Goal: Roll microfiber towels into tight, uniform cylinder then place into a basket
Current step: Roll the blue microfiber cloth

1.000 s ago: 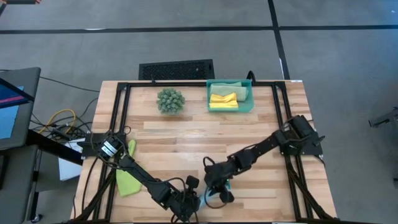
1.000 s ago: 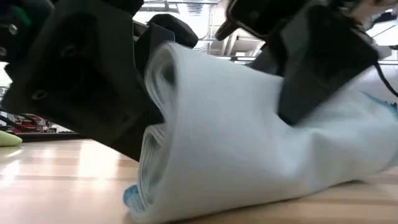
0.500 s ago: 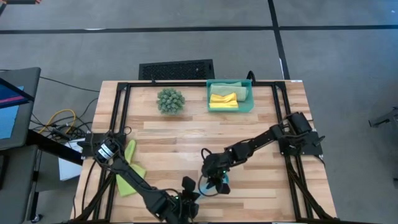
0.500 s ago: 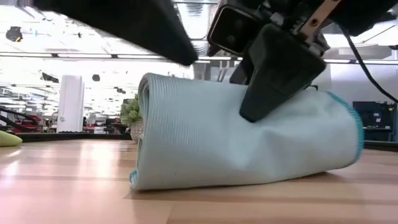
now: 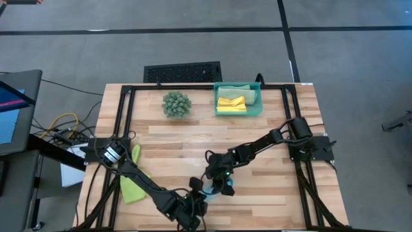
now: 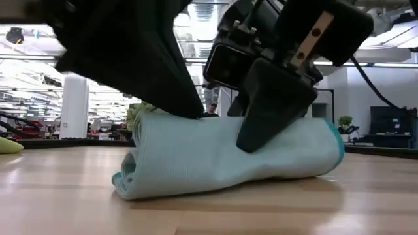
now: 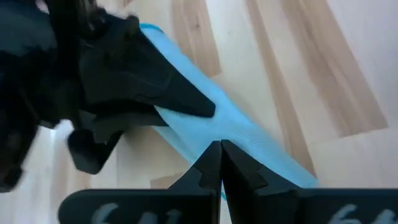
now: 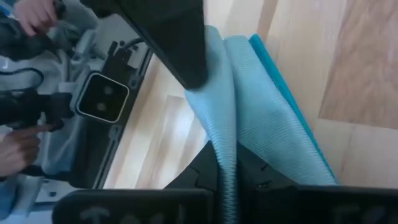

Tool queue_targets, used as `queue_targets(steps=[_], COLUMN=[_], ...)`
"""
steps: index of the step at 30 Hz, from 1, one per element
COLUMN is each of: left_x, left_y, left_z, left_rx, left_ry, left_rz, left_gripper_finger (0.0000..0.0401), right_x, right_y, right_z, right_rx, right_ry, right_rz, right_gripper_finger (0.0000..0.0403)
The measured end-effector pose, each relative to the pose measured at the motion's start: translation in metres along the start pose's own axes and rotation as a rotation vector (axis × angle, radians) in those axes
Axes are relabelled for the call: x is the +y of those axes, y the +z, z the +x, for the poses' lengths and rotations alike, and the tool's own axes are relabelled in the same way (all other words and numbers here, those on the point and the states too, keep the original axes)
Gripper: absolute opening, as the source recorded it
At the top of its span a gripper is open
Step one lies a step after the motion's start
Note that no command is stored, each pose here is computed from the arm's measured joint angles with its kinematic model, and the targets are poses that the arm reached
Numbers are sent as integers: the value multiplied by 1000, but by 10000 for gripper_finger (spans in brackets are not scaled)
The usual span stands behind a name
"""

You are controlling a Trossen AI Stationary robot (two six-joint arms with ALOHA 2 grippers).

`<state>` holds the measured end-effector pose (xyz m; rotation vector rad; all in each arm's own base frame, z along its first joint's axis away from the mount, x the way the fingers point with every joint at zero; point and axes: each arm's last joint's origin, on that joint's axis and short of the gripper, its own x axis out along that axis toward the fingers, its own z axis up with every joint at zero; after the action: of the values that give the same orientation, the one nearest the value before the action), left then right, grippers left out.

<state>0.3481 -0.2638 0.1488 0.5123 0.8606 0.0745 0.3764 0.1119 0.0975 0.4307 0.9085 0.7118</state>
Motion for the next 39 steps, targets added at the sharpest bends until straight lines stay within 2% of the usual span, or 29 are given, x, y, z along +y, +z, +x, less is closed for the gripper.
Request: queue_targets(steps=[9,13,17,22,27,30,33,39], left_x=[1,1,1,0,-1,-1,-1,-1], left_y=[-21,-24,-25,-25,-25,-26,-26,-26], left_z=[13,14,14,14,13,13,13,13], left_rx=[78,86,93,95,96,99,99,100], left_ry=[-34,-31,-43,-50,-57,-59,-60,-61], left_rz=[-36,-44,-52,-54,-60,-64,-66,-65], left_gripper_finger=[0,0,0,0,0,0,0,0], right_x=[-2,-2,-3,-9,-8,9,27,67], right_y=[-2,-2,-1,4,11,22,16,5], right_z=[2,2,1,-7,-32,-51,-57,-46], right_rx=[5,2,9,-3,-7,-38,7,93], right_ry=[-11,-8,23,37,-59,-142,-228,-171], right_rz=[4,-12,-14,0,29,-31,-62,-173], right_gripper_finger=[42,59,100,172,215,216,201,130])
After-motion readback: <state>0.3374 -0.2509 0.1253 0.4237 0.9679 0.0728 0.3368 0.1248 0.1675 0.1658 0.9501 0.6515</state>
